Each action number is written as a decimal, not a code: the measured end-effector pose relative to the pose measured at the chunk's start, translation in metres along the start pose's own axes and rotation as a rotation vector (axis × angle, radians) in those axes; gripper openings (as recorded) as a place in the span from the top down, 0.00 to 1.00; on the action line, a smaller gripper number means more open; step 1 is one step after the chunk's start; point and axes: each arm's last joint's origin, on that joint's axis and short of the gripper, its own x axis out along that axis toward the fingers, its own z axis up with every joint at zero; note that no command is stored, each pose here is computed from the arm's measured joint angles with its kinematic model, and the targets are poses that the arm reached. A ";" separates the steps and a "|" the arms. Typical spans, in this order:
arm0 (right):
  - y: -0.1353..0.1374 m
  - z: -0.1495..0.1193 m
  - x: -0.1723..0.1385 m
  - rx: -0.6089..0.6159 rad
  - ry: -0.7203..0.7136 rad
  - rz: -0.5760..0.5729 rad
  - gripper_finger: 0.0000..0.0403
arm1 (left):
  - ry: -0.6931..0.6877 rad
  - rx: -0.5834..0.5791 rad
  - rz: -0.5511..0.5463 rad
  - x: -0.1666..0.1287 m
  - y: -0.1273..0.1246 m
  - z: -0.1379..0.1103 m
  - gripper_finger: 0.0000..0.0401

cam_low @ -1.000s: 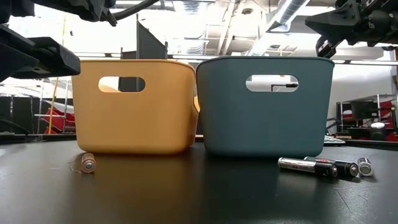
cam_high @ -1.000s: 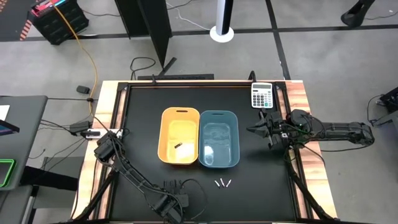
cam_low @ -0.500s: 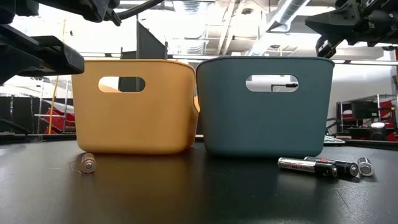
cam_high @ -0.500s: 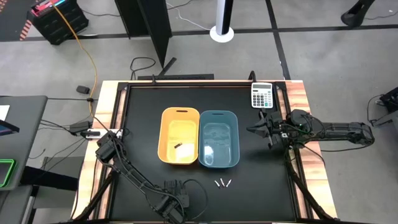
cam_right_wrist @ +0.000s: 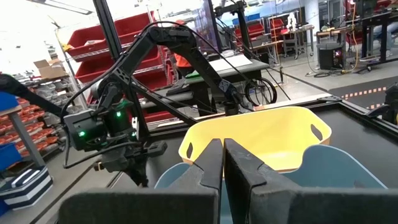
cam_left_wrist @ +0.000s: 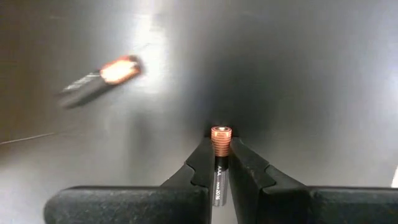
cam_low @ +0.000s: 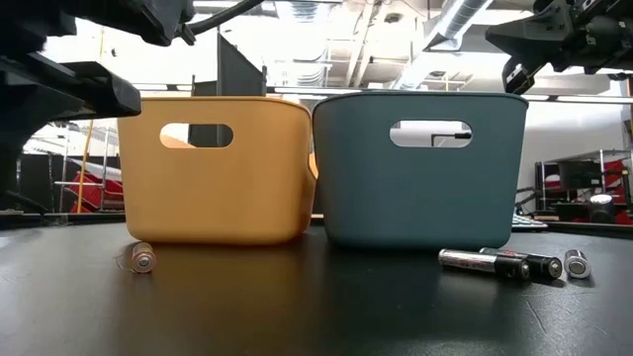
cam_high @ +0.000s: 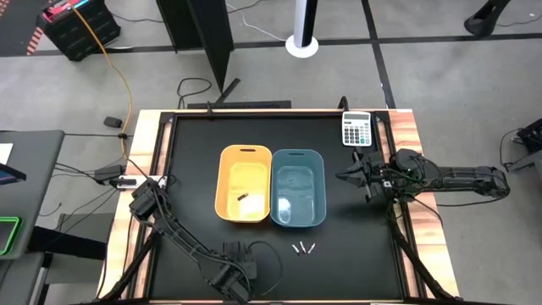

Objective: Sort batteries
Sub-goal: Put the bottom black battery into the yellow bin

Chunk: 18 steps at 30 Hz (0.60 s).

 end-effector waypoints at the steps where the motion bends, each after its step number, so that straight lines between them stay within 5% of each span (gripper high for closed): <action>1: 0.000 0.000 0.000 0.000 0.001 0.000 0.92 | -0.004 -0.003 0.019 -0.001 0.002 0.000 0.95; 18: 0.000 -0.001 0.000 0.000 0.005 -0.002 0.92 | 0.006 -0.026 0.067 -0.018 0.011 -0.005 0.95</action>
